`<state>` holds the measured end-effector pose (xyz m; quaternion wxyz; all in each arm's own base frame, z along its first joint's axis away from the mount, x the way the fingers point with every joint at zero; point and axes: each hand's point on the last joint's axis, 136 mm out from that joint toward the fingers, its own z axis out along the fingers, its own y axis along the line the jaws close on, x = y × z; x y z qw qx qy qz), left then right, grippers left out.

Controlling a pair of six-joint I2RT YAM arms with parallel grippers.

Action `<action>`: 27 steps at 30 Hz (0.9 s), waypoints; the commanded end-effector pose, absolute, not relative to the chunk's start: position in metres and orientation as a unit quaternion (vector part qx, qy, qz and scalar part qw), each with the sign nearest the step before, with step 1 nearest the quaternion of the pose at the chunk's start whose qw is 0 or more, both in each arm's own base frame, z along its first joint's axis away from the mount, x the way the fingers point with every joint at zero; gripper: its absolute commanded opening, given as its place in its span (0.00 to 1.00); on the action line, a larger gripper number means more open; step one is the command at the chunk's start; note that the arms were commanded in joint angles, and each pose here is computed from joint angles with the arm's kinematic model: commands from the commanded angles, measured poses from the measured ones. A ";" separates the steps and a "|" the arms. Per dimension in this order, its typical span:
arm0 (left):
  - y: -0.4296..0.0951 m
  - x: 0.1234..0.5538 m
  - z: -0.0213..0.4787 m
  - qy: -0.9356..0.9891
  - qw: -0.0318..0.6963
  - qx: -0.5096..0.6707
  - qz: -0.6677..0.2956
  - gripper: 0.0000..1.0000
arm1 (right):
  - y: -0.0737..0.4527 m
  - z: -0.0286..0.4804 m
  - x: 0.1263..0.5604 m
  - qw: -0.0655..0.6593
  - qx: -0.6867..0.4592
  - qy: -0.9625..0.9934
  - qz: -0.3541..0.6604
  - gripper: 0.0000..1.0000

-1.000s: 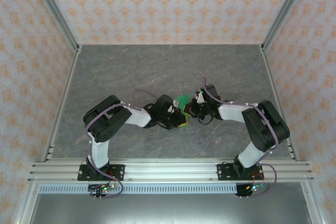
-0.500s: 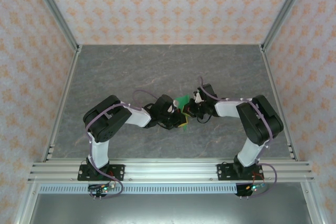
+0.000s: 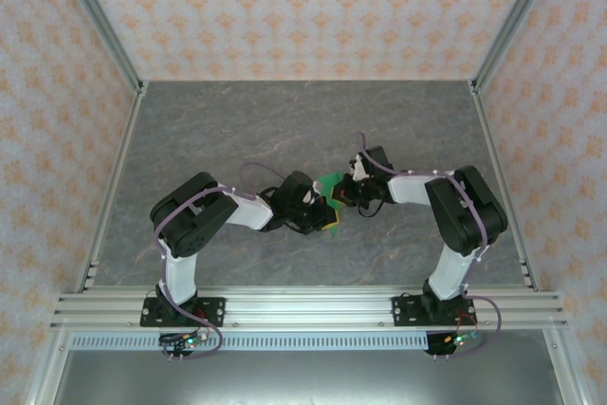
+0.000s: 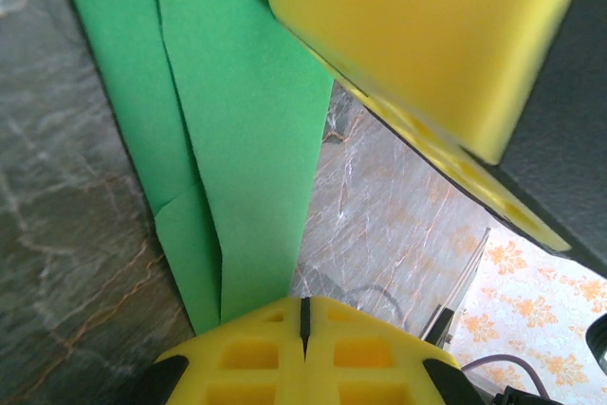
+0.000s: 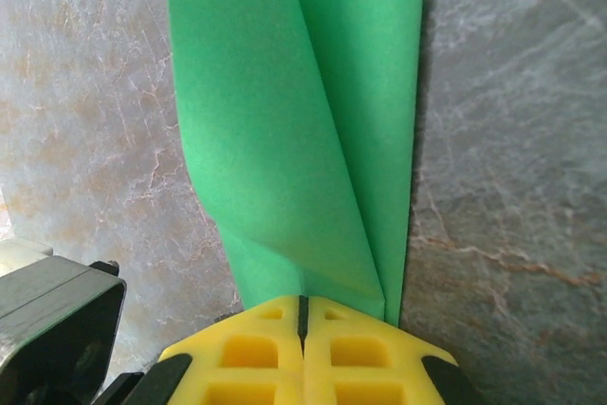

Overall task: Fold a paper plane with a square sheet of paper (fold left side to right side)
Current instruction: Fold the wing for the fifth time at the center of the table.

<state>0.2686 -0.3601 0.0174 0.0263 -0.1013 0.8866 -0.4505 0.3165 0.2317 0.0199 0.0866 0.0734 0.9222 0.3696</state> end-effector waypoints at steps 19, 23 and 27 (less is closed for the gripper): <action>-0.322 0.235 -0.048 0.929 -0.029 -0.148 -0.337 0.00 | 0.200 0.013 0.383 0.145 0.088 0.935 0.312 0.04; -0.322 0.234 -0.048 0.929 -0.030 -0.149 -0.337 0.00 | 0.198 0.012 0.390 0.145 0.086 0.936 0.309 0.04; -0.322 0.234 -0.049 0.929 -0.030 -0.149 -0.337 0.00 | 0.195 0.008 0.397 0.143 0.091 0.936 0.309 0.04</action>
